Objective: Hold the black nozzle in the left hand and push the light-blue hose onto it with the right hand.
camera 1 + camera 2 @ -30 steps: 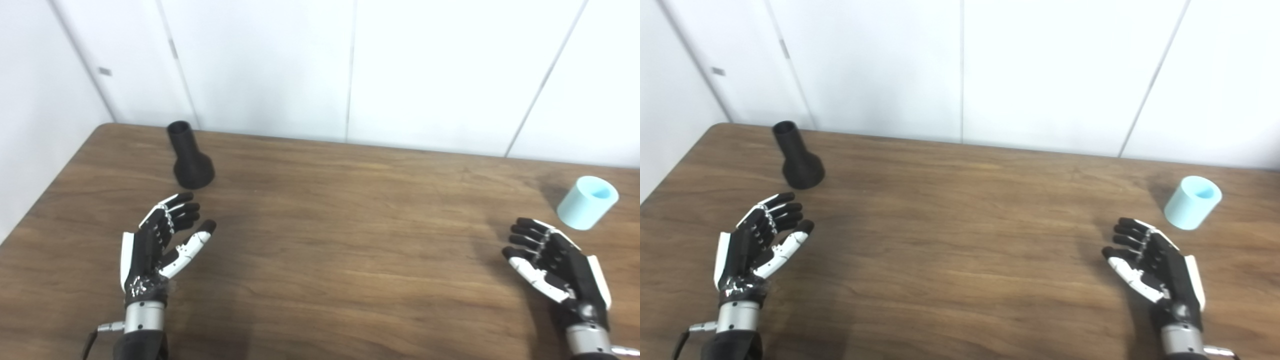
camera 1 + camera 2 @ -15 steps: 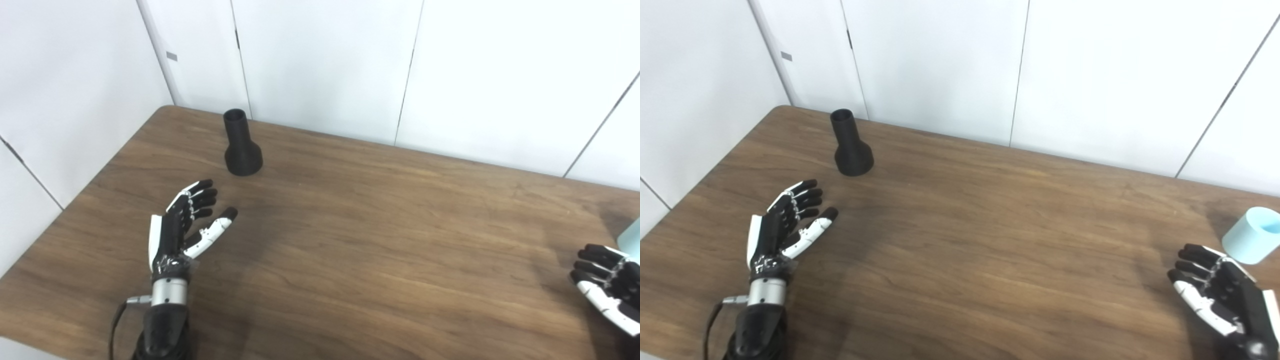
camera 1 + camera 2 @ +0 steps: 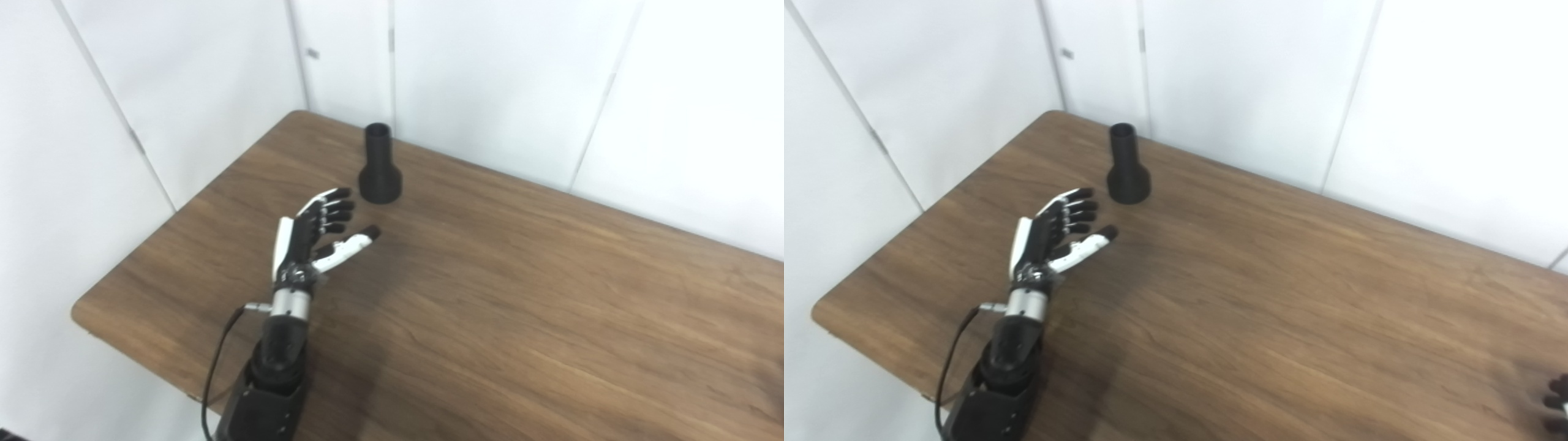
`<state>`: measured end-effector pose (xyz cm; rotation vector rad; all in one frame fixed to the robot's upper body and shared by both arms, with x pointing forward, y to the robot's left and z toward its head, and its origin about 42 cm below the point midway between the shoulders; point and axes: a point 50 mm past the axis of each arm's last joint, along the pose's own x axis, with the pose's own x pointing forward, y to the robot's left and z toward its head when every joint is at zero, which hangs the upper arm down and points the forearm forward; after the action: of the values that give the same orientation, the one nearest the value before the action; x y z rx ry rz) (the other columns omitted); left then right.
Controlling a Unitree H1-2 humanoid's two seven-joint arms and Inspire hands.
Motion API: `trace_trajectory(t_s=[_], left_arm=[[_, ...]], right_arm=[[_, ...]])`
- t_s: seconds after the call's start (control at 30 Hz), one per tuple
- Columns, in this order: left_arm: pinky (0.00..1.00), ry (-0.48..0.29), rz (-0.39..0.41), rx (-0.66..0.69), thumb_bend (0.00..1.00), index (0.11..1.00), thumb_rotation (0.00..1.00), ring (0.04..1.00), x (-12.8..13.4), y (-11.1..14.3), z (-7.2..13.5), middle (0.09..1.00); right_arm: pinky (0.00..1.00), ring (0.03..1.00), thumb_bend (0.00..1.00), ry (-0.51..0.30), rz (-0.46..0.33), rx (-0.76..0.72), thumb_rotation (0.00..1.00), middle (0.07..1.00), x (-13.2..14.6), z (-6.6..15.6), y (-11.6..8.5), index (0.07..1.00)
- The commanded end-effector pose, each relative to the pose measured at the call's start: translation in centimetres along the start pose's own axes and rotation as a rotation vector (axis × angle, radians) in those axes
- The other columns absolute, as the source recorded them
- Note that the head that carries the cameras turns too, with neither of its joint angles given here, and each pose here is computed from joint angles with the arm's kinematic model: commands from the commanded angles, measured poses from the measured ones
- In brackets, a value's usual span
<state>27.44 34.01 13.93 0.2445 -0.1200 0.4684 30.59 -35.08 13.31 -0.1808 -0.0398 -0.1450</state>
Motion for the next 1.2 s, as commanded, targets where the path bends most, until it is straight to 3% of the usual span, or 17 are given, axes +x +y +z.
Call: trace_trajectory(t_s=[0.0, 0.4, 0.7, 0.97, 1.17], left_arm=[[0.66, -0.081, 0.008, 0.003, 0.95, 0.768, 0.34, 0.702, 1.3, 0.2, 2.2, 0.729], [0.7, -0.031, 0.03, 0.164, 1.0, 0.801, 0.37, 0.756, 3.8, 1.6, 1.9, 0.759], [0.75, -0.044, 0.054, 0.219, 1.0, 0.834, 0.38, 0.795, 5.2, 2.2, 2.4, 0.791], [0.76, -0.007, 0.024, 0.265, 1.0, 0.876, 0.41, 0.827, 6.7, 2.2, 2.2, 0.841], [0.75, 0.038, -0.018, 0.372, 1.0, 0.914, 0.45, 0.853, 7.6, 2.0, 2.6, 0.886]], right_arm=[[0.41, 0.54, 0.44, -0.037, -0.019, -0.046, 0.46, 0.579, 0.7, 1.4, -1.5, 0.536], [0.41, 0.538, 0.54, -0.034, -0.01, -0.037, 0.48, 0.576, 0.7, 1.0, -1.6, 0.527], [0.39, 0.527, 0.61, -0.038, -0.012, -0.043, 0.52, 0.567, 0.7, 1.0, -1.5, 0.518], [0.39, 0.522, 0.66, -0.031, -0.013, -0.043, 0.55, 0.561, 0.7, 1.0, -1.4, 0.512], [0.37, 0.513, 0.7, -0.037, -0.006, -0.053, 0.57, 0.554, 0.6, 0.9, -1.4, 0.507]])
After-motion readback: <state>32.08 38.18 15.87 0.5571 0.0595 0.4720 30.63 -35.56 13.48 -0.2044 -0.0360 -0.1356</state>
